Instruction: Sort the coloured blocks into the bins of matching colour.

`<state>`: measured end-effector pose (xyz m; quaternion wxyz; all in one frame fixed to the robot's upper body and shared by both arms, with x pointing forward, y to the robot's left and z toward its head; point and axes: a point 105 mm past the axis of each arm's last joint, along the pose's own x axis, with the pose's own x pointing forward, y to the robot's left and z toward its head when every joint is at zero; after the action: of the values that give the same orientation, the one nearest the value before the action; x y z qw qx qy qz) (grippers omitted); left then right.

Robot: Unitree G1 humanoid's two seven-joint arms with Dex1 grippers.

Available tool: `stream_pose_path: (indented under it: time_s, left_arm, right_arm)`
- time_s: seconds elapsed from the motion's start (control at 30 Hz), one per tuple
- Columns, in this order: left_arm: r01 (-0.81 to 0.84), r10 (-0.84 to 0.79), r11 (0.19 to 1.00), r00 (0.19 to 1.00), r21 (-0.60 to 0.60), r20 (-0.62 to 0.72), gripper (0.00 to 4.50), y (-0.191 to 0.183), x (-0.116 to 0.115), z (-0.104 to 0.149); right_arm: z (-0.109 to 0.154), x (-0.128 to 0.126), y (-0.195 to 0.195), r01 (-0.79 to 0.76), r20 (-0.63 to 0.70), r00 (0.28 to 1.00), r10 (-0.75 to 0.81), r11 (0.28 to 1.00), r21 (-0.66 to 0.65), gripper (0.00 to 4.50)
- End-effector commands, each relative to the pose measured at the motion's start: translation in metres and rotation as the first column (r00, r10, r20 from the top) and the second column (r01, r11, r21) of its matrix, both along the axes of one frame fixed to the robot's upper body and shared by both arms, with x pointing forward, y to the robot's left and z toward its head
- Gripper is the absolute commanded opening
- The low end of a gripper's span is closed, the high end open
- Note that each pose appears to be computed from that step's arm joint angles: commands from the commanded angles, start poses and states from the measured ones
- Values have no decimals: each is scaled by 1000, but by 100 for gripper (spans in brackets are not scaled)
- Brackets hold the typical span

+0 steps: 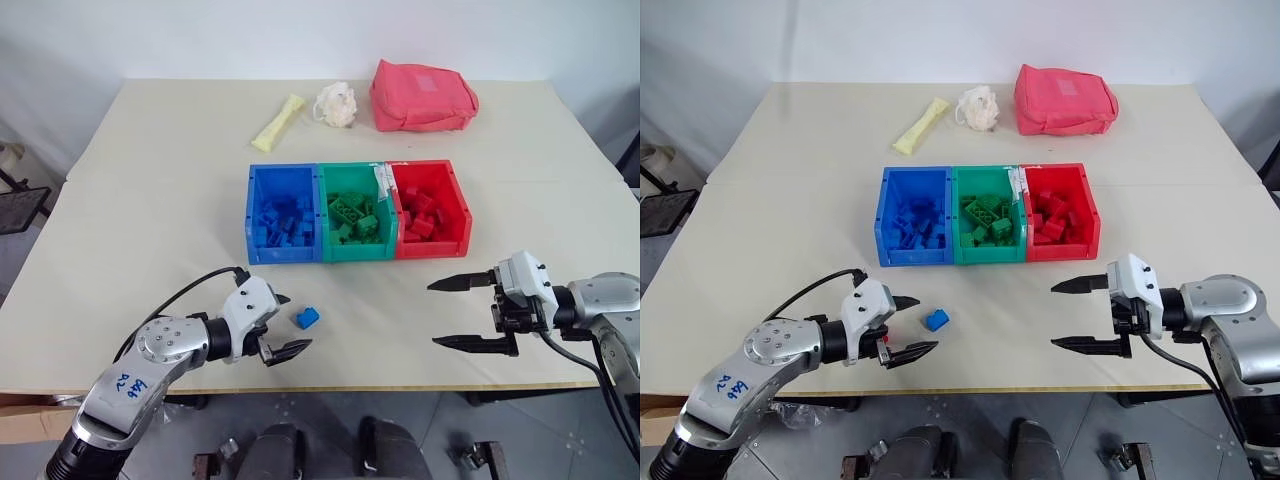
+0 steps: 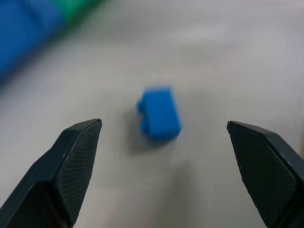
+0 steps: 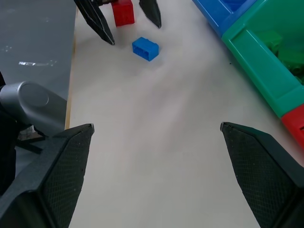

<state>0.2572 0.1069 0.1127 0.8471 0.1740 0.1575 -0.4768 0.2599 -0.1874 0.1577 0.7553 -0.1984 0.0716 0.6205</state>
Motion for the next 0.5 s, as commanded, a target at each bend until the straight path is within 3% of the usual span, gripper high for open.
stream_pose_path:
  time_s: [0.03, 0.3, 0.5]
  left_arm:
    - [27, -29, 999, 999, 34, 34, 450, -11, 7, 2]
    - [111, -118, 981, 992, 158, 33, 450, -21, 19, -8]
    - [106, -121, 974, 991, 201, 62, 265, -15, 22, -9]
  right_arm:
    - [7, 1, 1, 13, 42, 999, -14, 1000, 13, 447]
    - [9, -3, -3, 64, 61, 996, -64, 998, 5, 447]
    - [10, -2, -4, 84, 72, 994, -84, 996, 5, 450]
